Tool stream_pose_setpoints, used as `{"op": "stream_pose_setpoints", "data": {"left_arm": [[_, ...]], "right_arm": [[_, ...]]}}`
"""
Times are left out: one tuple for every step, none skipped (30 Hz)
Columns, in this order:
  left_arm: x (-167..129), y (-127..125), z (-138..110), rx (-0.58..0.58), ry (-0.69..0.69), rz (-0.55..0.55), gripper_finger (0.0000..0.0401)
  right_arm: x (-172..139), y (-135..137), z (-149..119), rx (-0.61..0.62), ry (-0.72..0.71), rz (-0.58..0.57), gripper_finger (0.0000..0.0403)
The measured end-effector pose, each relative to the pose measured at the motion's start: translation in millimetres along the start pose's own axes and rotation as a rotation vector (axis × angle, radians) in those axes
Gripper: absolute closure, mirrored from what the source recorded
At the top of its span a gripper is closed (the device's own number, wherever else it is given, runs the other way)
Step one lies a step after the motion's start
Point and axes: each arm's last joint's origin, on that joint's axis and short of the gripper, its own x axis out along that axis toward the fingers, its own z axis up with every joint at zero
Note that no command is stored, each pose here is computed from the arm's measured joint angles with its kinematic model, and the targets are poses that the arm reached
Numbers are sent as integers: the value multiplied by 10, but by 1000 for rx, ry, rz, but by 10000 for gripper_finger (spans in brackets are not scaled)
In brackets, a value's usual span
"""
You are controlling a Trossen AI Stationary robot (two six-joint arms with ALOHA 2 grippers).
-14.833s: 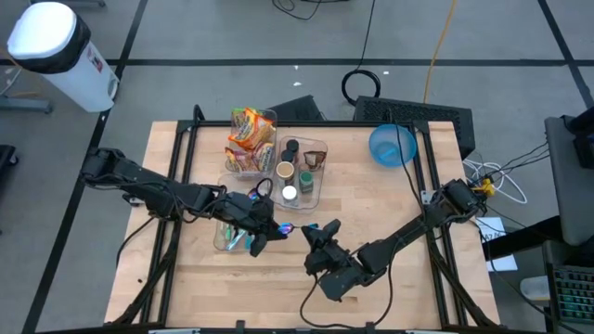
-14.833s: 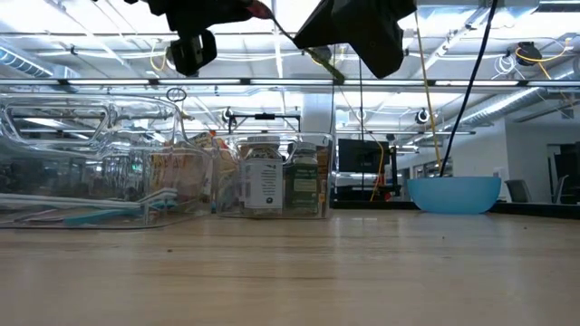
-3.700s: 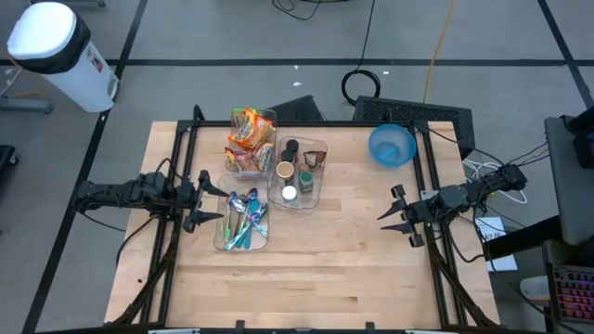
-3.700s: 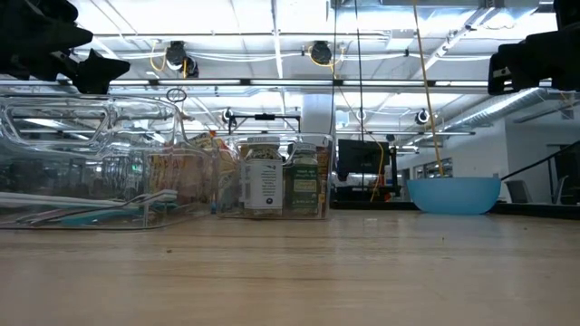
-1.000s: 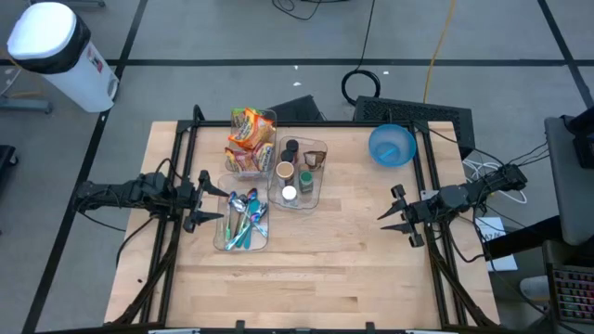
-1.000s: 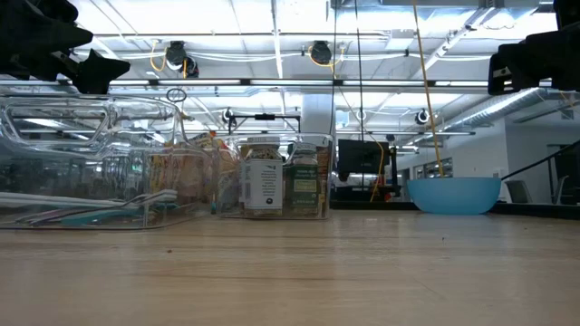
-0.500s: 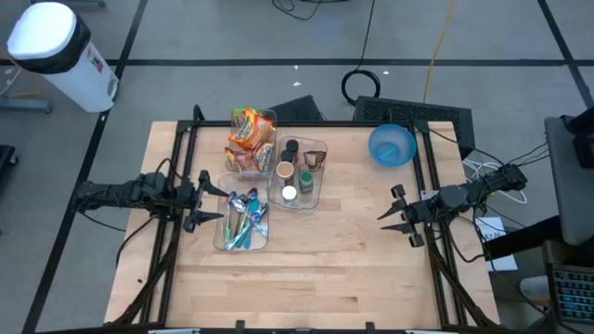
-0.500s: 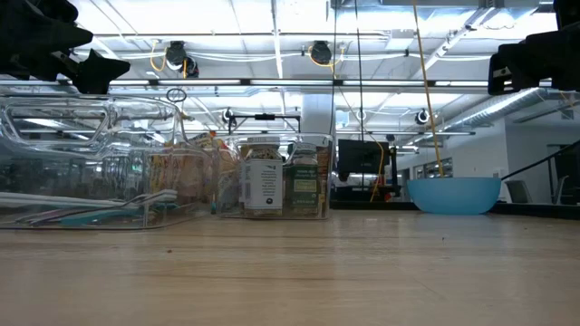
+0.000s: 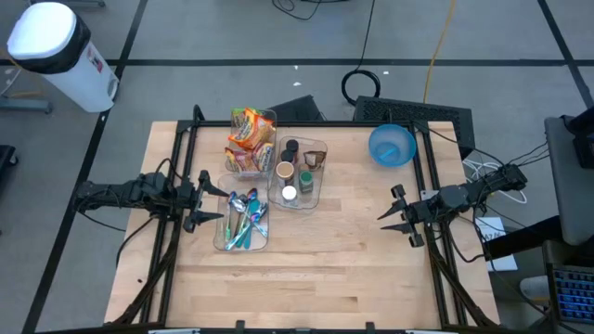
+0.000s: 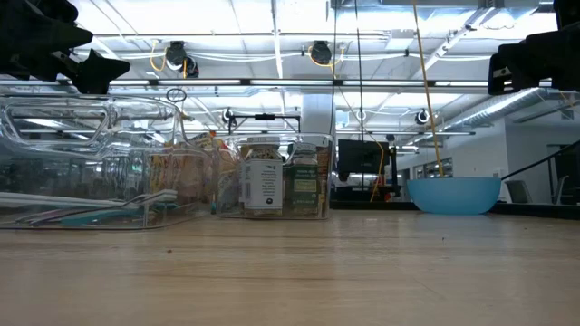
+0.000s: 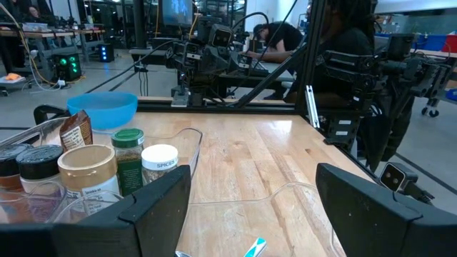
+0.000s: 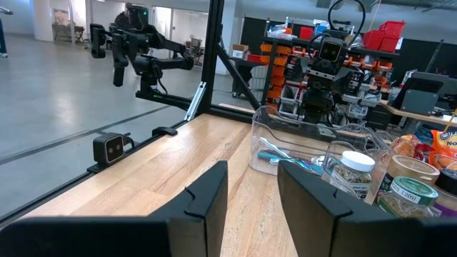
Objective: Pick & Place Food Item
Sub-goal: Return to Home Position
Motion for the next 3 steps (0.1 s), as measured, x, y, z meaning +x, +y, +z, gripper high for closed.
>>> {"op": "stream_pose_setpoints", "data": {"left_arm": [[0,0,0,0,0,0,91],[0,0,0,0,0,0,91],[0,0,0,0,0,0,91]], "right_arm": [[0,0,0,0,0,0,287],[0,0,0,0,0,0,287],[0,0,0,0,0,0,287]]}}
